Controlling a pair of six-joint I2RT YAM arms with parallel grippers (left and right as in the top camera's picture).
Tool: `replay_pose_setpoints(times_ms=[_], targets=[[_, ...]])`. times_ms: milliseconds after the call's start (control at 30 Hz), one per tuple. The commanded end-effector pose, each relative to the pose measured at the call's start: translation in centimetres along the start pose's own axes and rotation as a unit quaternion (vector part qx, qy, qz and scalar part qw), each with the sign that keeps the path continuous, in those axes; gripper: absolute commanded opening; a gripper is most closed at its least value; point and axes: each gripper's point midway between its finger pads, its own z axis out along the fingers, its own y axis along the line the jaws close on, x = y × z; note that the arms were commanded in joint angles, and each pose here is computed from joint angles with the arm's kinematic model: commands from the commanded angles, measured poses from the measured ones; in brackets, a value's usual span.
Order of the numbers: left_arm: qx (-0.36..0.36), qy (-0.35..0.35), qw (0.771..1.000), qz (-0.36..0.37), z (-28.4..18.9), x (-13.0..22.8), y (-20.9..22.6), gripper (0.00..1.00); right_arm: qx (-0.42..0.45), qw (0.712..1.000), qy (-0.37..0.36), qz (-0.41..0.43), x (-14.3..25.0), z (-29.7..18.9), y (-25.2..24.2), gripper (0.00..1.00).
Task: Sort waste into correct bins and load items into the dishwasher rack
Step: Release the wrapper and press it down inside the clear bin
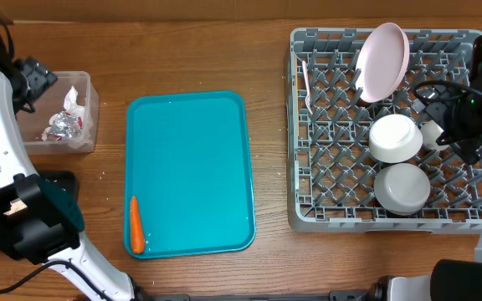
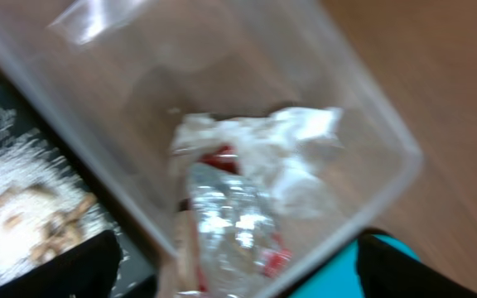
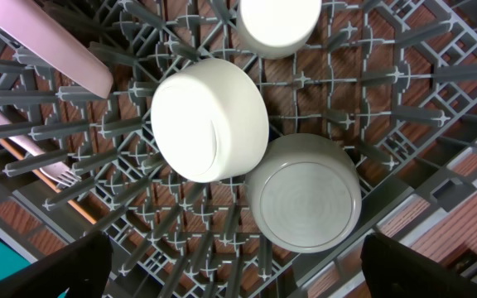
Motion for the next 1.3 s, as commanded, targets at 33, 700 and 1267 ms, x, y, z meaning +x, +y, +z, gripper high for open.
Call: replay_pose_setpoints(times_ms=[33,700,1267], targets=[[0.099,0.045,0.993,0.051,-1.0,1.6,-3.5,0.52,-0.002,1.000,-0.001,0.000,-0.1,0.0,0.0,1.00],[0.030,0.153,0.986,0.063,1.7,6.8,-1.7,0.04,-0.002,1.000,-0.001,0.001,-0.1,0.0,0.0,1.00],[-0.074,0.208,0.972,0.077,9.8,8.5,1.5,0.04,-0.002,1.000,-0.001,0.000,-0.1,0.0,0.0,1.00]])
